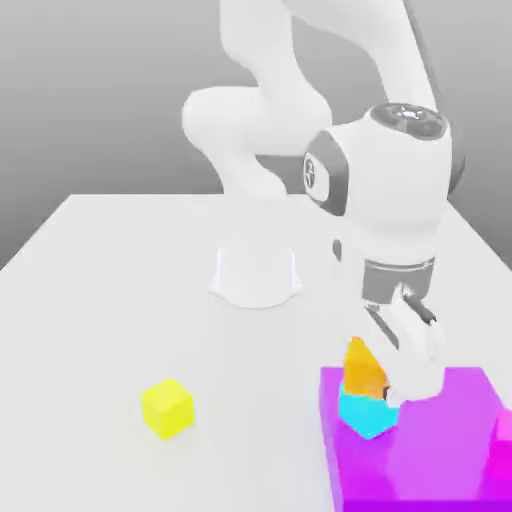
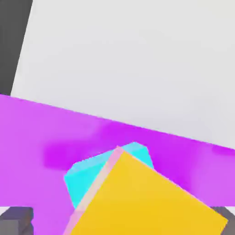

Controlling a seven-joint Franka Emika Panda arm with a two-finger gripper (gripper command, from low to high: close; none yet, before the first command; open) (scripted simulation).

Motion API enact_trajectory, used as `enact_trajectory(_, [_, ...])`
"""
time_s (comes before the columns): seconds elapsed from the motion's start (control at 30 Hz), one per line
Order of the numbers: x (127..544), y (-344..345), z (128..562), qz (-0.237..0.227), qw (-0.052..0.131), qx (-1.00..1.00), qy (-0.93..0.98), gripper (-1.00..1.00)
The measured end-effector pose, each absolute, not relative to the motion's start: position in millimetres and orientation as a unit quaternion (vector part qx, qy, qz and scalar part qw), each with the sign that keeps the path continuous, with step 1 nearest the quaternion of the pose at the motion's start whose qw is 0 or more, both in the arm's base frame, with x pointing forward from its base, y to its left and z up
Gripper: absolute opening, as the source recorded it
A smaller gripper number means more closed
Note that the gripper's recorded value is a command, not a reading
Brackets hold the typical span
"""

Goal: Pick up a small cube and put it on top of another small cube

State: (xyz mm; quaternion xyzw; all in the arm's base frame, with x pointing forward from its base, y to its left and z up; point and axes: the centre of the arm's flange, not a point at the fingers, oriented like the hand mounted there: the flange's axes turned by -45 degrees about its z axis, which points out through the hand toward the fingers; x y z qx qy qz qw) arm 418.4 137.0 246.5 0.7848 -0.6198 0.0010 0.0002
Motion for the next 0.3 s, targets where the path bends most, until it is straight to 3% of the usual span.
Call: enact_trajectory(0.3, [419,136,304,0.002,0.002,0.784,-0.620,1.00])
